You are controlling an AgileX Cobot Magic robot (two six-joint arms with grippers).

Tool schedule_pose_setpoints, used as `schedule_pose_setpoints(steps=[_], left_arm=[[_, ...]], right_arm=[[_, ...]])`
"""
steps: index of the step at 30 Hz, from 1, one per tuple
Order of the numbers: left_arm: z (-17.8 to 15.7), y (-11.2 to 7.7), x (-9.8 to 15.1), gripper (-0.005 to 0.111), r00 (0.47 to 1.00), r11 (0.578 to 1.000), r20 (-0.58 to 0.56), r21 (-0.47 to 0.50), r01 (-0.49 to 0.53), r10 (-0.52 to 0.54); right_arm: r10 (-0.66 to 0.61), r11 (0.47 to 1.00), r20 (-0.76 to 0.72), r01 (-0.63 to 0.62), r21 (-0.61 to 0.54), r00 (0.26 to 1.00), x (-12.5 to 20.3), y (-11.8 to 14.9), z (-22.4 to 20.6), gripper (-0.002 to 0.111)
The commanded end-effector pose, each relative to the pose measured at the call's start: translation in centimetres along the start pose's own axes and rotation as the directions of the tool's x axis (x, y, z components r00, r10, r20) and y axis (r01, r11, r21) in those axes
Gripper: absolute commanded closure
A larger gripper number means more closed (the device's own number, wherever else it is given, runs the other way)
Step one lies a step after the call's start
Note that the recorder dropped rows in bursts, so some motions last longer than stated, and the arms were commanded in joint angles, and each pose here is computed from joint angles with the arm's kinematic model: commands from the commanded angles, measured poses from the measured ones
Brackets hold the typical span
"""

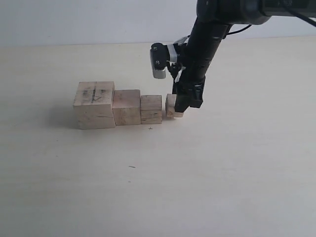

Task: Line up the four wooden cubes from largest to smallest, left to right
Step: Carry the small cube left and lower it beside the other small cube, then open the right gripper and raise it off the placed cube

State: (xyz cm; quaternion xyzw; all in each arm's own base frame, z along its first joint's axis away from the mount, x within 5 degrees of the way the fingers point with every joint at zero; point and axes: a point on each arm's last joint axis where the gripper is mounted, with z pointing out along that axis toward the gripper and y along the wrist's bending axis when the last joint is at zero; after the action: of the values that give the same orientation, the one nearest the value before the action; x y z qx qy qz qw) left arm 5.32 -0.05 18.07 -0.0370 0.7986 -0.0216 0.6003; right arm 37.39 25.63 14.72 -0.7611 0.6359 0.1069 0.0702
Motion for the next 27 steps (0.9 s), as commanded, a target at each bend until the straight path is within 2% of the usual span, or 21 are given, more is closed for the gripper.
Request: schedule_pose_setpoints(steps=[1, 27], left_arm=[[0.0, 0.0, 0.0, 0.107, 1.0, 1.0, 0.014, 0.005, -0.003, 0.003], [0.0, 0.0, 0.0, 0.107, 1.0, 1.0, 0.014, 0.005, -0.003, 0.003]], right_arm=[[0.014, 1.0, -0.04, -0.015, -0.008, 0.999, 0.4, -0.2, 0.7, 0.108], [-0.007, 1.0, 0.029, 0.007, 0.014, 1.0, -1.0, -0.2, 1.0, 0.108]])
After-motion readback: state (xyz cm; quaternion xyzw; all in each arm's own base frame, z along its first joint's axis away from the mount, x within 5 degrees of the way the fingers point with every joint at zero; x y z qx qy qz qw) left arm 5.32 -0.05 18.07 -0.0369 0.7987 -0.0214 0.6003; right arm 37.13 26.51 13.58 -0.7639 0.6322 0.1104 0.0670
